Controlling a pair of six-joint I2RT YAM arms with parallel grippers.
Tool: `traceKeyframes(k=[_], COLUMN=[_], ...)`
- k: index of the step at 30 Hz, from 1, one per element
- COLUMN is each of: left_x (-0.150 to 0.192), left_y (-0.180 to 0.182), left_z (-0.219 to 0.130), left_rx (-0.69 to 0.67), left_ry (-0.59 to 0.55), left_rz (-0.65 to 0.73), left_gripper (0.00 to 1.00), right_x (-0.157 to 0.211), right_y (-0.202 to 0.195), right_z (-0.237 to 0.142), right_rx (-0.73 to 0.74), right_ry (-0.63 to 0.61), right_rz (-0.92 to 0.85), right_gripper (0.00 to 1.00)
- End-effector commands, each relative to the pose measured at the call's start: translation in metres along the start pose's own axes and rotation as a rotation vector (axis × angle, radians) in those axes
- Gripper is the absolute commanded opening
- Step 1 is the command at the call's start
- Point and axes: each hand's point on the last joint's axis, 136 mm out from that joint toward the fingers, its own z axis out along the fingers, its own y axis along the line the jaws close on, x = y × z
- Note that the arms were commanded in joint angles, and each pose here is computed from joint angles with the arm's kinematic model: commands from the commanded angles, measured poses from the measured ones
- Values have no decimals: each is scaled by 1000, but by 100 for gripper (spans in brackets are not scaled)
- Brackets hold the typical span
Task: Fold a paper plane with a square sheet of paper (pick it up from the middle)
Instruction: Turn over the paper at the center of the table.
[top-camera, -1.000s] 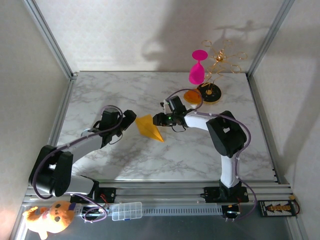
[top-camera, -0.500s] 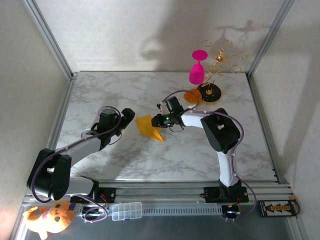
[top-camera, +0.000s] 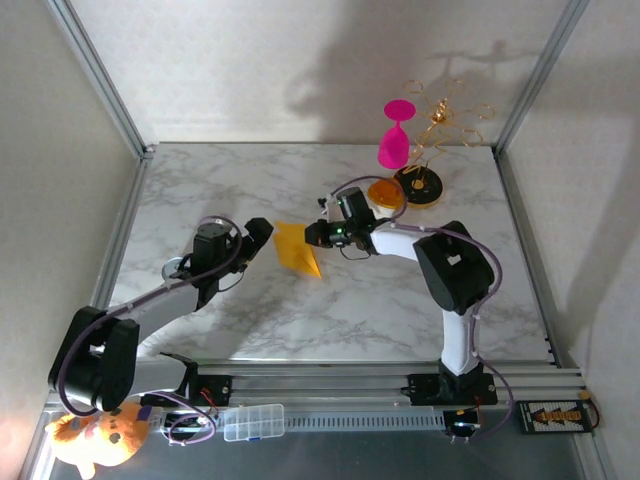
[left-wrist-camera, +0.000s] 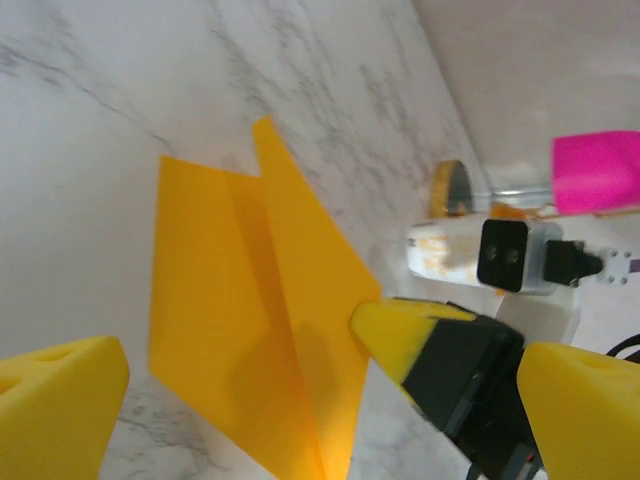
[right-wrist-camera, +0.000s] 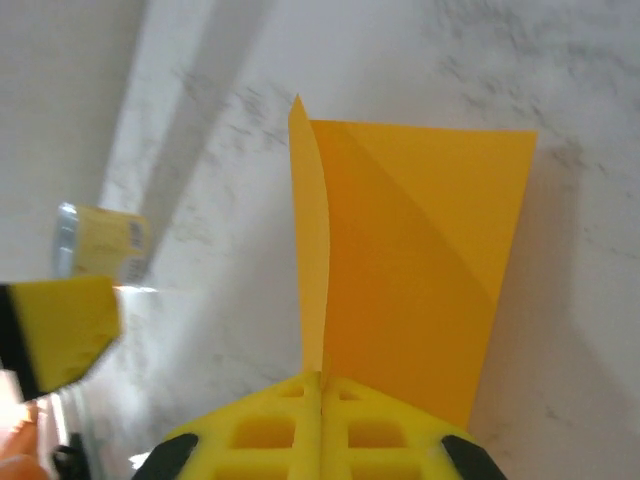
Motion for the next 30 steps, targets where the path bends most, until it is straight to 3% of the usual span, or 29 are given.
traceKeyframes(k=[1, 7, 11, 14, 20, 30], left_x=[8, 24, 32, 31, 33, 39], left_y=[-42, -80, -104, -107, -109, -114], left_z=[-10, -16, -16, -12, -6, 1], left_rx=[211, 409, 497, 502, 511, 529], left_ry=[26, 83, 122, 124, 142, 179], left_rz=[22, 6, 31, 41, 43, 58], left_gripper=[100, 98, 87, 72, 54, 46], right_x=[-32, -39, -38, -36, -33, -33], right_y=[44, 72, 85, 89, 92, 103], right_z=[-29, -53, -59, -61, -63, -68], right_rx=[-144, -273, -339, -366, -385, -450], right_ry=[-116, -151, -139, -132, -113, -102], right_rz=[-5, 75, 119, 137, 146, 171], right_gripper=[2, 2, 3, 3, 2, 3])
